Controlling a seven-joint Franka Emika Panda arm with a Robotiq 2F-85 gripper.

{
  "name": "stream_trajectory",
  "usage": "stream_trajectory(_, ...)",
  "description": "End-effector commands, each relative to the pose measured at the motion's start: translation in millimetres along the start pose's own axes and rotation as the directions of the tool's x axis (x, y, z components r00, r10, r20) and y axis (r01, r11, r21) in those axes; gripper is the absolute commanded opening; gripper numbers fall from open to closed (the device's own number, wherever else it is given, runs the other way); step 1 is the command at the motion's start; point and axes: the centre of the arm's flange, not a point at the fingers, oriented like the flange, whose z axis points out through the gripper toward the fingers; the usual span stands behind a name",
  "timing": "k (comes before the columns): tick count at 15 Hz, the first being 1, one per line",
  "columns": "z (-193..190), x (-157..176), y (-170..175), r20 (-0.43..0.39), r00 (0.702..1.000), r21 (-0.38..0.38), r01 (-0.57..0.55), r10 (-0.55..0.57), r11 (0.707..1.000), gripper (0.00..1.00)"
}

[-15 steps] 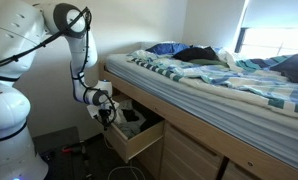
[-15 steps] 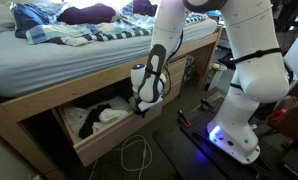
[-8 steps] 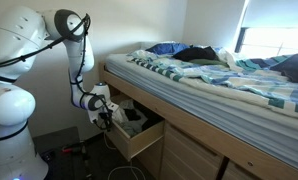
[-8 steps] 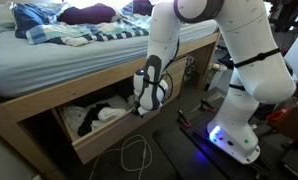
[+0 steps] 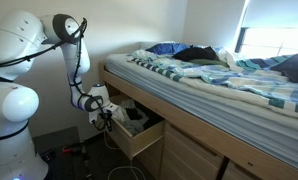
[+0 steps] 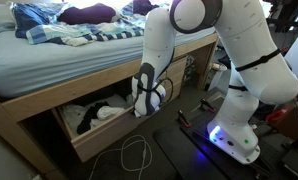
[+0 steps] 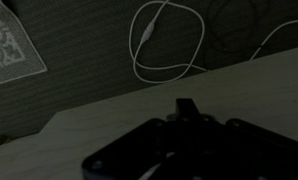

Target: Close the top left drawer

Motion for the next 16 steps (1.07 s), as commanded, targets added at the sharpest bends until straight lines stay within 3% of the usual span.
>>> stream_trajectory(1, -3.2, 15.1, -9.5, -0.057, 0.998, 0.001, -0.036, 0.036, 0.999, 0.0)
stream_trajectory(16, 10.3, 50.2, -54.5, -0.096, 0.995, 0.021, -0.006, 0.008, 1.0, 0.0)
